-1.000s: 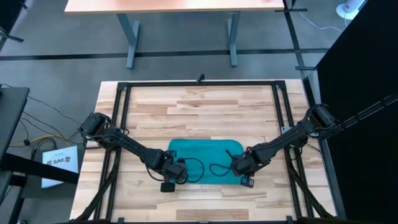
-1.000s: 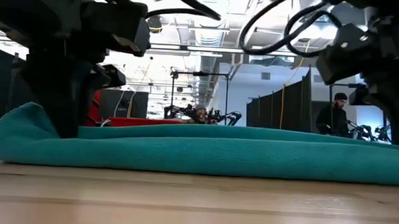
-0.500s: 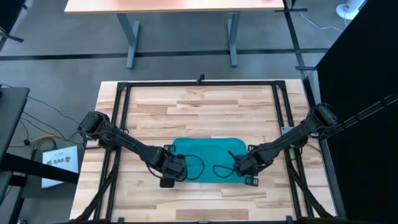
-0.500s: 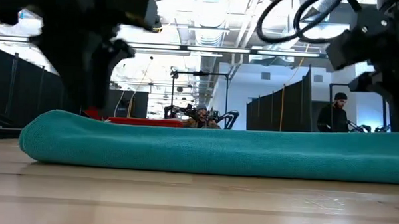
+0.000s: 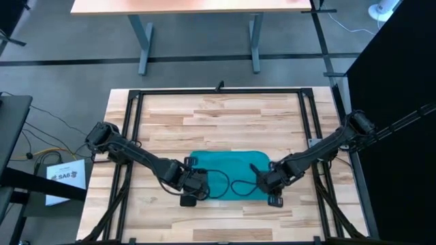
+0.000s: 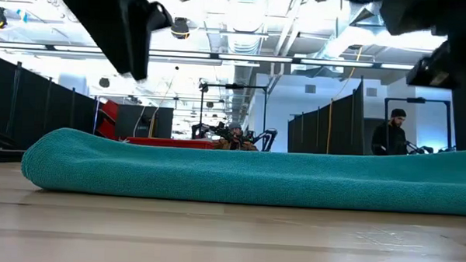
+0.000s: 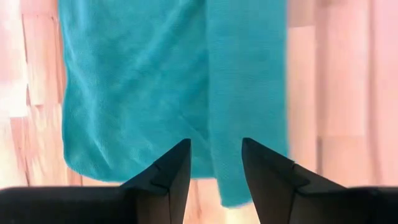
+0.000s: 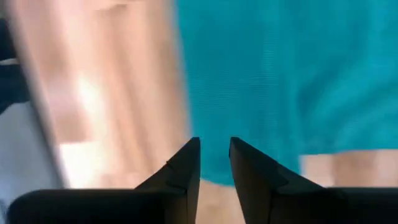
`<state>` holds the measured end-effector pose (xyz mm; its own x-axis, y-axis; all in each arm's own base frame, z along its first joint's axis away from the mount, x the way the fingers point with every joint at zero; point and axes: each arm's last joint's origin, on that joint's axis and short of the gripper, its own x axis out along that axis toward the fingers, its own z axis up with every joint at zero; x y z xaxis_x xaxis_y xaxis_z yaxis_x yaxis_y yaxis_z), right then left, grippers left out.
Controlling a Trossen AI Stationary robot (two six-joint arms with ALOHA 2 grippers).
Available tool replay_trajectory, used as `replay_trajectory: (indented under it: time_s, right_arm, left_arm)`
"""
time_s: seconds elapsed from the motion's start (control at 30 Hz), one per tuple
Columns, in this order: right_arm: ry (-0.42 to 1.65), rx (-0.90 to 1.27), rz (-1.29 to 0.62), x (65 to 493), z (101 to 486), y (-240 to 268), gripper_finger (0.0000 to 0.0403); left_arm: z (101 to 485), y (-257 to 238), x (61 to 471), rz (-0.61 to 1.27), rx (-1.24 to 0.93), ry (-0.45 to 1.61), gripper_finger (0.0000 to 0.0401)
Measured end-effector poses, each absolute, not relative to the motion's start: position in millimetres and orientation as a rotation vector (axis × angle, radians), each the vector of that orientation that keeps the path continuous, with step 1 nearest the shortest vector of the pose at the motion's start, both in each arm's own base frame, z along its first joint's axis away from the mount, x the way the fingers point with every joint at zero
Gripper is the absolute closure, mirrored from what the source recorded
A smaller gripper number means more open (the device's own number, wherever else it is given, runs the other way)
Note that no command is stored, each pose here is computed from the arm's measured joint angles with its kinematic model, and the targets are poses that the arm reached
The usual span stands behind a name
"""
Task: Roll towel
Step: Roll the blue towel
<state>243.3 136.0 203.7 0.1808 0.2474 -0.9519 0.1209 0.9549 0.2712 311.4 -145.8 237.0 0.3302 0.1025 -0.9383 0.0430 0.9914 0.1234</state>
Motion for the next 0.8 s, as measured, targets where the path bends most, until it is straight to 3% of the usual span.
replay_trajectory:
  time_s: [0.23, 0.47, 0.8]
  right_arm:
    - [1.3, 0.436, 0.209, 252.3, 224.8, 159.2, 0.0251]
    - [1.353, 0.391, 0.192, 251.3, 203.3, 179.4, 0.0147]
    - [1.468, 0.215, 0.028, 247.3, 170.8, 180.7, 0.0133]
  left_arm:
    - [262.8, -172.9, 304.9, 0.012, 0.1, 1.177, 0.0276]
    - [241.1, -213.6, 303.1, 0.029, 0.169, 1.185, 0.0277]
    - [190.5, -229.3, 314.0, 0.069, 0.36, 1.262, 0.0277]
